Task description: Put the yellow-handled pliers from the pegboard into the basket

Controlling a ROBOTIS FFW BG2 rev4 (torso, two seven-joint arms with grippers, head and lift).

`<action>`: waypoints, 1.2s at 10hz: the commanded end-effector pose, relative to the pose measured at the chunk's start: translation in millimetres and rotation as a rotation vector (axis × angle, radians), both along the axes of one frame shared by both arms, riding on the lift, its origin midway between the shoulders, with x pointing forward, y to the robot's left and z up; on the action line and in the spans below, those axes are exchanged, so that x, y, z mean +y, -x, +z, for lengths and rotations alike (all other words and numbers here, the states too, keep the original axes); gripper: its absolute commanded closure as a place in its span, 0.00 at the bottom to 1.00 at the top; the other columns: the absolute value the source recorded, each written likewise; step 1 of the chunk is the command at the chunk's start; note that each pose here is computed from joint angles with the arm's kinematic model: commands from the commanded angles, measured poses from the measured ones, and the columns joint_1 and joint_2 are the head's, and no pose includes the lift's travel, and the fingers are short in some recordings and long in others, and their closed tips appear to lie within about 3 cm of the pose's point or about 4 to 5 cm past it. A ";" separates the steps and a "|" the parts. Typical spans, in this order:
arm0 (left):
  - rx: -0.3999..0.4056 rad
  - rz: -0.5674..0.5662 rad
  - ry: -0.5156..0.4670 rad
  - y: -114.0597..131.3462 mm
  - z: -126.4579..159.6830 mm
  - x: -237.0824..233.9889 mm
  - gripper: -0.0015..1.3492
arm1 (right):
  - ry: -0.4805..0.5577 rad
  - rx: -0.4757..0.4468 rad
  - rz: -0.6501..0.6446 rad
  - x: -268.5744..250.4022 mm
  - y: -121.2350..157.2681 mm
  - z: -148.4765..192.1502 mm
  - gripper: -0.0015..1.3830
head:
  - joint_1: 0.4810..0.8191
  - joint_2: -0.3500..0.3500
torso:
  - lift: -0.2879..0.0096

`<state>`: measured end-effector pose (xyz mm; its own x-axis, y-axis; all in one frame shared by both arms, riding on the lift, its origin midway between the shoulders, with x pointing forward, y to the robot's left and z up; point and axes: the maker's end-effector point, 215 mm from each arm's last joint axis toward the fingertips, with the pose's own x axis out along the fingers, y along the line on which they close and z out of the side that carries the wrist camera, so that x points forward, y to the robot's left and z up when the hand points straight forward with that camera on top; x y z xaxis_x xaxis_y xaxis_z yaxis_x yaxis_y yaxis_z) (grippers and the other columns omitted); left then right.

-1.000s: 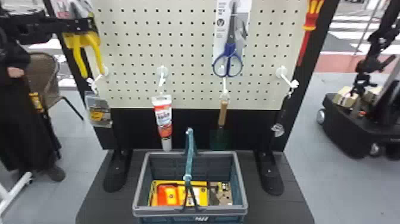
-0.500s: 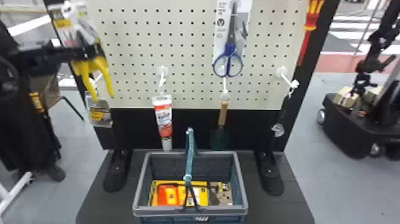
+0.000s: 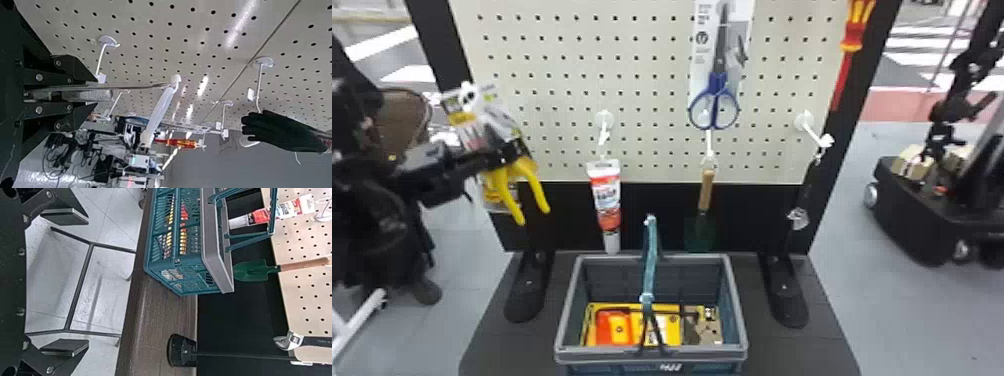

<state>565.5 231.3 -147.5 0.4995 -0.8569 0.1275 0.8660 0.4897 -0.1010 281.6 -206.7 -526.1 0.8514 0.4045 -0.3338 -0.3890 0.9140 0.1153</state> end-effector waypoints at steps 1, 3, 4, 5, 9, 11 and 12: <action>-0.007 0.053 0.036 6.5 -27.4 1.2 0.85 | 0.000 -0.002 -0.004 -1.0 -0.5 0.8 0.14 | 0.20 0.50 | 0.63; 0.009 0.154 0.113 15.9 -65.0 8.2 0.85 | -0.001 0.002 -0.004 -1.1 1.7 -0.3 0.14 | 0.20 0.50 | 0.63; 0.038 0.198 0.164 17.7 -87.1 8.8 0.85 | -0.001 0.002 -0.004 -1.1 1.7 -0.3 0.14 | 0.20 0.50 | 0.63; 0.068 0.217 0.226 18.0 -108.7 4.2 0.85 | -0.003 0.007 -0.006 -1.2 3.4 -1.8 0.14 | 0.20 0.50 | 0.63; 0.142 0.261 0.431 7.7 -155.4 -28.8 0.85 | -0.003 0.011 -0.006 -1.2 5.2 -3.5 0.14 | 0.20 0.50 | 0.63; 0.161 0.233 0.490 7.0 -156.2 -54.8 0.85 | -0.004 0.012 -0.006 -1.3 4.7 -3.9 0.14 | 0.20 0.50 | 0.63; 0.188 0.213 0.485 8.1 -165.4 -68.5 0.85 | -0.004 0.012 -0.006 -1.3 4.7 -3.9 0.14 | 0.20 0.50 | 0.63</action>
<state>557.9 171.1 -308.2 0.7120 -0.5906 0.3798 0.6961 0.5224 -0.4926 276.8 -208.5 -530.1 0.8494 0.4013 -0.3429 -0.3835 0.9155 0.1214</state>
